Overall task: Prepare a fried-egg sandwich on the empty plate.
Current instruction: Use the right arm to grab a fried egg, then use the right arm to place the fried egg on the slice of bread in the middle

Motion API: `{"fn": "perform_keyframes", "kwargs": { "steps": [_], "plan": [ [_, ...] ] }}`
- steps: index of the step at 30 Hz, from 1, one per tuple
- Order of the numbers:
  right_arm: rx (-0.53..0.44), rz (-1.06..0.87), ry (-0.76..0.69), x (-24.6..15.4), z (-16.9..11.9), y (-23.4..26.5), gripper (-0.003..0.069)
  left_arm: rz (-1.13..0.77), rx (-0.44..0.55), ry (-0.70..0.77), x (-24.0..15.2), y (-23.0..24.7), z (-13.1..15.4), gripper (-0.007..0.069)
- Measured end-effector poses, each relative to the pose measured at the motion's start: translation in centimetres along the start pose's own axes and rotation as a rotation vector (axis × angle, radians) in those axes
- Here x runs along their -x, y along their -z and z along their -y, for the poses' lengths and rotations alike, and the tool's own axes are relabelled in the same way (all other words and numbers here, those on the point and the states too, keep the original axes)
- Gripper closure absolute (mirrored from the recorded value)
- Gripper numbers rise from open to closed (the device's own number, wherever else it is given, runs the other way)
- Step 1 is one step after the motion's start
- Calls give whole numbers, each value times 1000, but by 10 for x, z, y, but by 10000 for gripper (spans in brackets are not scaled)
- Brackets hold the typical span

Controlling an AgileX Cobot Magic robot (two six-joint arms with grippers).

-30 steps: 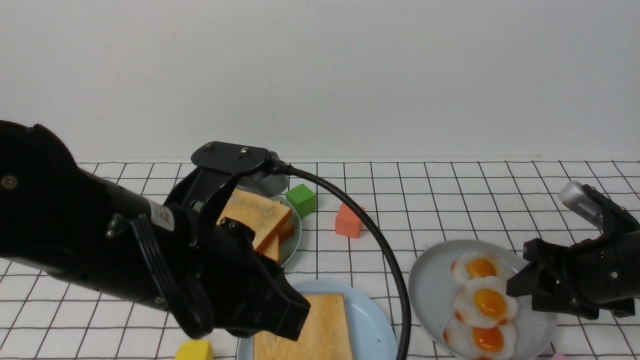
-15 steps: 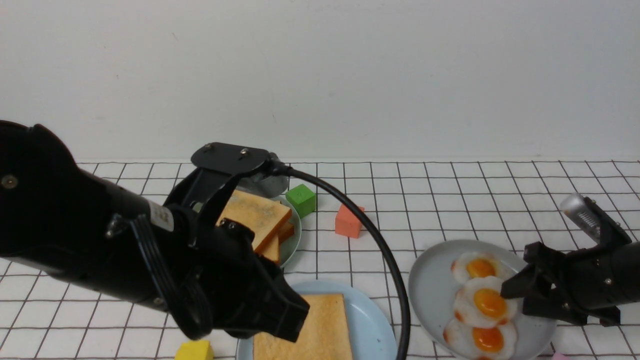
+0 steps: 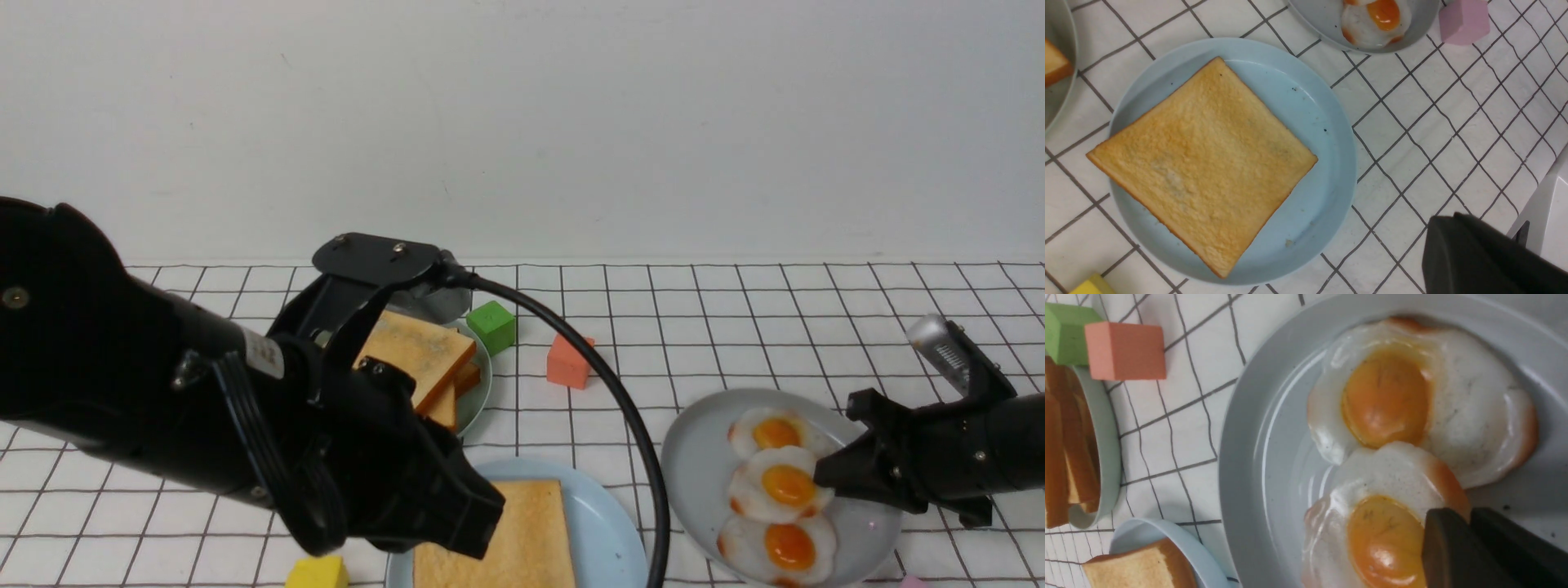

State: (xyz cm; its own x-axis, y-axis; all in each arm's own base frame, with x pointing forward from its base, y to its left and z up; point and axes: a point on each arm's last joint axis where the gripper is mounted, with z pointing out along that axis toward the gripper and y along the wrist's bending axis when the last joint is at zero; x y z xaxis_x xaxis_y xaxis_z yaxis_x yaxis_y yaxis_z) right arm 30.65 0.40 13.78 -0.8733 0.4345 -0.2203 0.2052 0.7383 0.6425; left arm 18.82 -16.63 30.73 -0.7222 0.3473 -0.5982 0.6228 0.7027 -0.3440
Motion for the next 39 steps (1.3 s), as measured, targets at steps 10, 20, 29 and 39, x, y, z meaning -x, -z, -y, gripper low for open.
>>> {"fn": "perform_keyframes", "kwargs": {
  "steps": [10,20,29,39],
  "plan": [
    [188,52,161,-14,-67,38,599,-3,160,0,1,31,-6,638],
    [467,-129,349,-83,-168,-19,599,11,352,88,-12,54,-22,638],
    [396,-232,340,-95,-170,-87,599,-26,354,104,-19,50,-23,635],
    [303,-229,436,-95,-160,-93,281,-22,354,103,-18,50,-23,623]
  ]
}}
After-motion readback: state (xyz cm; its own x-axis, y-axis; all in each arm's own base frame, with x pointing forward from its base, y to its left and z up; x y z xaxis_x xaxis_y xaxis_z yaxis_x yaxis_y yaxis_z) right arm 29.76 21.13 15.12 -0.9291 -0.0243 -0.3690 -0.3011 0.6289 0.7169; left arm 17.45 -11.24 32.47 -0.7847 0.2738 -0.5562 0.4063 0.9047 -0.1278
